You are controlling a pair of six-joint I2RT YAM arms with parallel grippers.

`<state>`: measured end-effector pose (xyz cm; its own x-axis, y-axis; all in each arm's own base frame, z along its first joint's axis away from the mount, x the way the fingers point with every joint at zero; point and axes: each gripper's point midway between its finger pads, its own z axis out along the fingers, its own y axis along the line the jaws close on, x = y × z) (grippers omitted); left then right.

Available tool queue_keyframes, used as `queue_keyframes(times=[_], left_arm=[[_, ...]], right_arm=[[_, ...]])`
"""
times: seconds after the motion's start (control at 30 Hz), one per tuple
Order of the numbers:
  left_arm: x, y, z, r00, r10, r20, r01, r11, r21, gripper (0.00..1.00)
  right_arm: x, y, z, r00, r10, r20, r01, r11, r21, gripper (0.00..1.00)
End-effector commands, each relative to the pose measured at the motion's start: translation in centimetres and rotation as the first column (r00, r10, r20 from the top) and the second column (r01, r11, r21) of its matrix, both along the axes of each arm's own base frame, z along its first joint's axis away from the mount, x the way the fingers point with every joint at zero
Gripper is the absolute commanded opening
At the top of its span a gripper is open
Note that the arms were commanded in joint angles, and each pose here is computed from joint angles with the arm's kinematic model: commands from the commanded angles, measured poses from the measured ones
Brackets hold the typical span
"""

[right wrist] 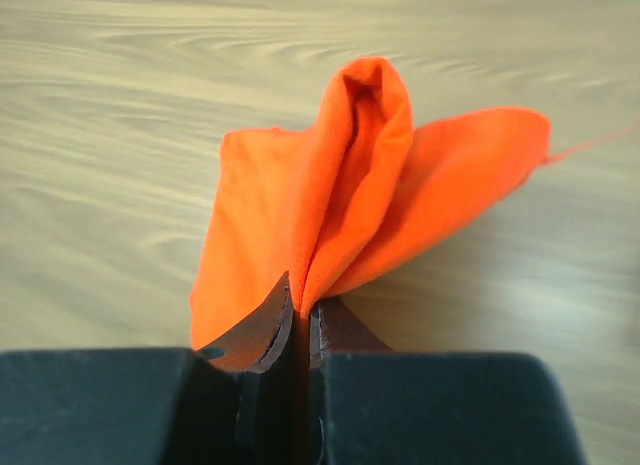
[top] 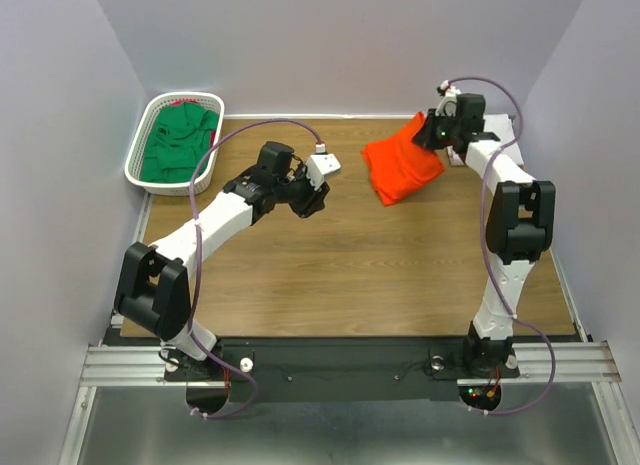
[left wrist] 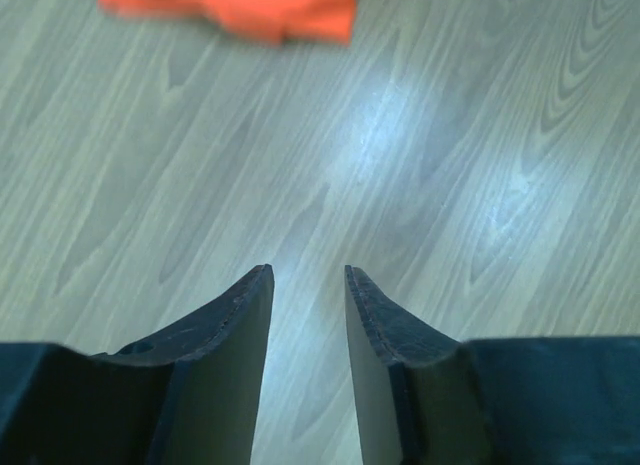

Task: Fold and stack the t-shirts
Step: Neatly place the folded tshirt to the corner

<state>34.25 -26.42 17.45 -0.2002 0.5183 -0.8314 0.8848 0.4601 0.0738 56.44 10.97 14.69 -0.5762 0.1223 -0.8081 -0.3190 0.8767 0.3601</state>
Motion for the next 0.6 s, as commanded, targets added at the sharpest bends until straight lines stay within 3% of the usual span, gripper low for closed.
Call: queue_keyframes(times=[0.0,0.17,0.57], left_arm=[[-1.7,-0.1,1.1,0.999,-0.024,-0.030,0.023,0.999,-0.039,0.48],[-1.8,0.0,1.2,0.999,-0.006,-0.041,0.004,0.999,-0.054,0.49],[-2.0,0.6,0.8,0.999,0.011,-0.042,-0.012,0.999,-0.041,0.49]], right_arm=[[1.6,-4.4,1.4,0.995,0.060,0.082,-0.038,0.969,-0.243,0.01],[4.4,-9.1,2.9,0.990,0.049,0.134,-0.006,0.953,-0.303,0.01],[7.4,-12.0,9.9,0.955,0.048,0.294,0.070,0.923,-0.378,0.01]])
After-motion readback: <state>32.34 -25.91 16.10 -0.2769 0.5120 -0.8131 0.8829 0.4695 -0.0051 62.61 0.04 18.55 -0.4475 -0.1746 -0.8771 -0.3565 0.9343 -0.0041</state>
